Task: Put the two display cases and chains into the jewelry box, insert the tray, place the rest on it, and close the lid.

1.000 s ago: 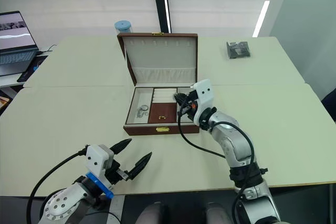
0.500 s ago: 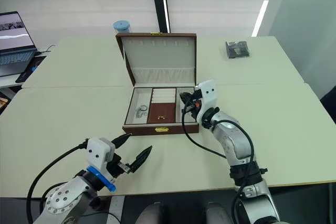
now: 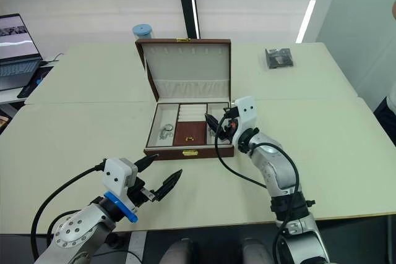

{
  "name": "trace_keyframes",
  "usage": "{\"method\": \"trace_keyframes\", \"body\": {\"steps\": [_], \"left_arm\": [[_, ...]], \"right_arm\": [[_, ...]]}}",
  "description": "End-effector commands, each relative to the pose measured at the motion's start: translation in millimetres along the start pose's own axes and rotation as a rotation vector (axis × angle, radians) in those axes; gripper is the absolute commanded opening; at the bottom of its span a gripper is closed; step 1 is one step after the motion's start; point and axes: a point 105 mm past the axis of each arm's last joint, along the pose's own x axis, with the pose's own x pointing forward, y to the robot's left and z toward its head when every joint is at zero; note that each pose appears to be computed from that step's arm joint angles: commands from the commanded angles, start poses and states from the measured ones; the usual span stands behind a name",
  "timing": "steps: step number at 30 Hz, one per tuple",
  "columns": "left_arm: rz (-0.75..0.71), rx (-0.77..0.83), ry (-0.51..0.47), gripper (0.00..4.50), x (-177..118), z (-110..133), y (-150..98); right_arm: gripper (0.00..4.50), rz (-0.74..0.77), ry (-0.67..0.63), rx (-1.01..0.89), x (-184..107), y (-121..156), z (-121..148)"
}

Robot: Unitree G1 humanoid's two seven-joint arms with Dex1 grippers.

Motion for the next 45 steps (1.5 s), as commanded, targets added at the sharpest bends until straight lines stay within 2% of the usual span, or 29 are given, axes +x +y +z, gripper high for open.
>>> {"method": "trace_keyframes", "body": {"steps": [1,4,7,12,15,17,25,34,41,42,45], "left_arm": [[-0.010,0.029,-0.052,4.50,-2,13,-1],[-0.011,-0.021,-0.011,4.50,-12,6,-1],[-0.003,-0.089,0.041,4.50,-20,-3,8],[0.091,-0.086,0.127,4.50,-43,-16,50],[0.190,-0.046,0.161,4.50,-60,-16,91],[0.225,-0.027,0.173,4.50,-68,-15,109],[0.308,0.059,0.174,4.50,-75,-6,165],[0.271,0.078,0.132,4.50,-54,-1,170],[0.256,0.045,0.105,4.50,-18,2,176],[0.256,0.042,0.097,4.12,-10,3,177],[0.257,0.029,0.073,3.34,10,4,179]], "right_arm": [[4.48,0.017,-0.066,-0.019,-4,2,17],[4.48,0.111,-0.041,-0.090,-13,5,13],[4.48,0.177,-0.002,-0.159,-26,-6,8],[4.48,0.225,0.045,-0.170,-61,-44,9],[4.48,0.237,0.132,-0.168,-89,-65,1],[4.48,0.220,0.167,-0.183,-99,-75,-3],[4.48,0.101,0.204,-0.218,-121,-101,-16],[4.48,0.032,0.160,-0.207,-119,-105,-15],[4.48,0.008,0.116,-0.230,-85,-100,-14],[4.11,0.009,0.116,-0.241,-79,-98,-14],[3.25,0.007,0.122,-0.259,-60,-96,-17]]}}
